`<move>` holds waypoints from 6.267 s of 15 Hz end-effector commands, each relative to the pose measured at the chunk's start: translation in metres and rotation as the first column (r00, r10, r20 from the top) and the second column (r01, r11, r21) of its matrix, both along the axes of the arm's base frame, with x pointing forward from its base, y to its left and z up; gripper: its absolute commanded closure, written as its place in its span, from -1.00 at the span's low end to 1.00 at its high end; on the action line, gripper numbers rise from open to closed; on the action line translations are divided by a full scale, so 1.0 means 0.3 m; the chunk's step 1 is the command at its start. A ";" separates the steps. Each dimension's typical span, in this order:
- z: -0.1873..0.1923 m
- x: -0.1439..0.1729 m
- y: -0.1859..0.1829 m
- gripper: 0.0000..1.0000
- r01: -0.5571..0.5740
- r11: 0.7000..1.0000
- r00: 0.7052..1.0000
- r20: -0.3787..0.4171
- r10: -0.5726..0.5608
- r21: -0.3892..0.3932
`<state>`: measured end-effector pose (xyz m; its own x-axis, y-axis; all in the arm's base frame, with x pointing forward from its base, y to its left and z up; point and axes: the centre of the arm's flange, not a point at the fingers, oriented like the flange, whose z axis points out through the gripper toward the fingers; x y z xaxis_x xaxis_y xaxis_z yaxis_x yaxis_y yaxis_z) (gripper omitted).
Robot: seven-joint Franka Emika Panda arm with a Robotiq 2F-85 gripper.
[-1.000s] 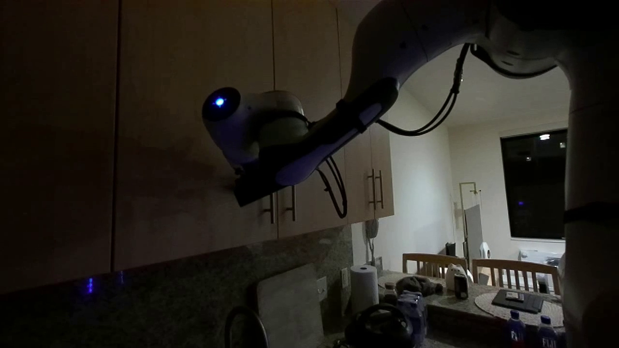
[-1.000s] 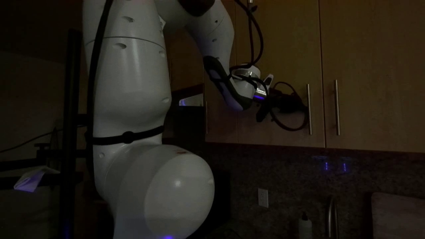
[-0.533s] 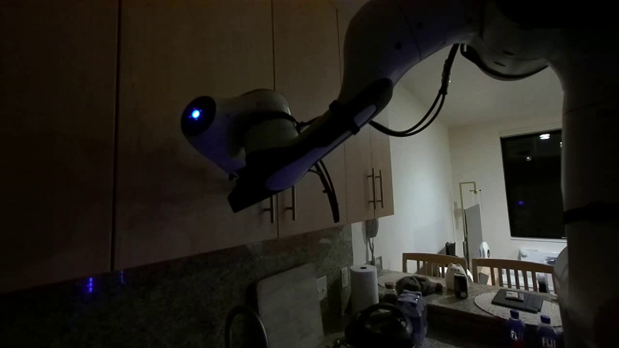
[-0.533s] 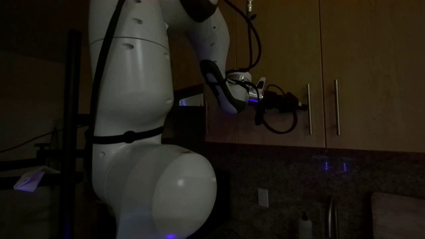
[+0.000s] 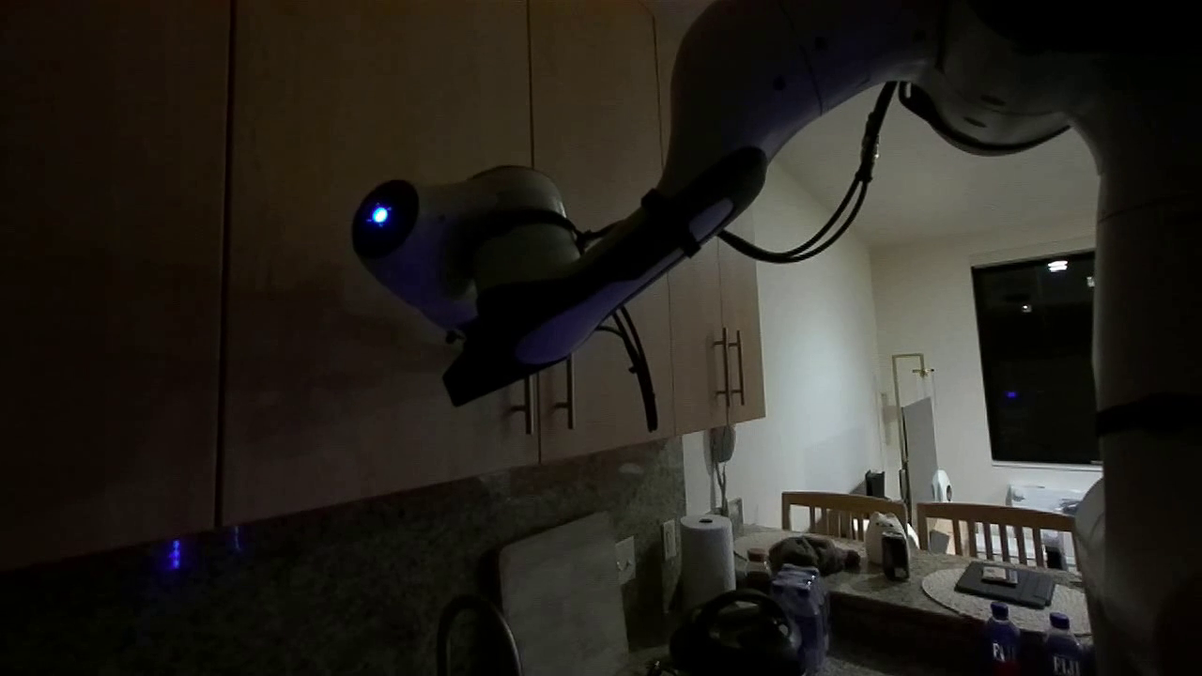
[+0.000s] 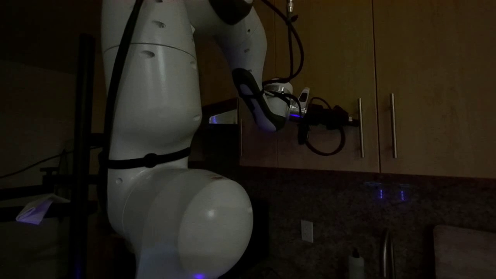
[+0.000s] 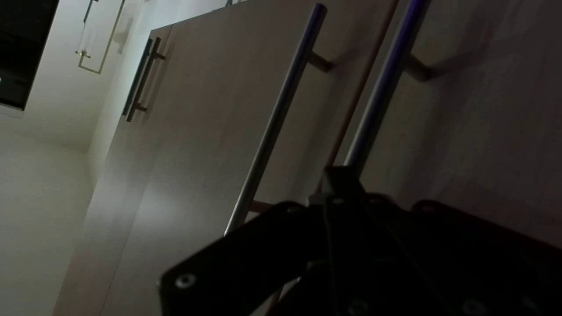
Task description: Open the cabinet door on the right of the hood of the stove
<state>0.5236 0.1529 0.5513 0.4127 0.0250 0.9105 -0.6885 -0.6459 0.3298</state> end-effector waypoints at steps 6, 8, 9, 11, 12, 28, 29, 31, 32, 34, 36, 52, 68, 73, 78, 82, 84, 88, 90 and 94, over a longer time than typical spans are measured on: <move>0.081 -0.191 0.088 1.00 -0.062 0.998 0.996 0.072 0.061 0.015; 0.078 -0.230 0.102 1.00 -0.069 0.997 0.996 0.062 0.067 0.031; 0.071 -0.242 0.104 1.00 -0.067 0.997 0.997 0.051 0.065 0.039; 0.056 -0.264 0.106 0.48 -0.061 0.996 0.998 0.023 0.060 0.067; 0.048 -0.273 0.105 0.46 -0.057 0.995 0.998 0.014 0.056 0.076; 0.047 -0.106 0.035 -1.00 0.003 1.000 0.999 0.034 -0.002 -0.020; 0.040 -0.089 0.041 -1.00 0.007 1.000 0.999 0.039 -0.006 -0.031; 0.028 -0.059 0.052 -1.00 0.012 0.999 0.999 0.035 -0.010 -0.048; 0.022 -0.047 0.055 -1.00 0.017 0.998 0.999 0.037 -0.015 -0.056; 0.010 -0.028 0.059 -1.00 0.041 0.997 0.998 0.039 -0.039 -0.060; -0.001 -0.012 0.061 -1.00 0.069 0.996 0.997 0.043 -0.066 -0.060; -0.078 0.058 0.093 -1.00 0.278 0.960 0.950 0.147 -0.275 -0.005; -0.088 0.042 0.106 -1.00 0.298 0.950 0.945 0.108 -0.307 0.094; -0.045 0.021 0.091 -1.00 0.295 0.953 0.950 0.085 -0.301 0.076; -0.006 -0.026 0.032 -1.00 0.271 0.961 0.962 -0.044 -0.269 0.060; 0.015 0.008 -0.049 -1.00 0.304 0.944 0.953 -0.031 -0.303 0.125; 0.006 0.070 -0.091 -1.00 0.310 0.938 0.950 -0.003 -0.313 0.156; -0.011 0.124 -0.113 -1.00 0.315 0.933 0.946 0.019 -0.323 0.173; -0.006 0.119 -0.111 -1.00 0.313 0.934 0.946 0.033 -0.323 0.170; 0.003 0.106 -0.067 -1.00 0.273 0.949 0.956 0.064 -0.286 0.159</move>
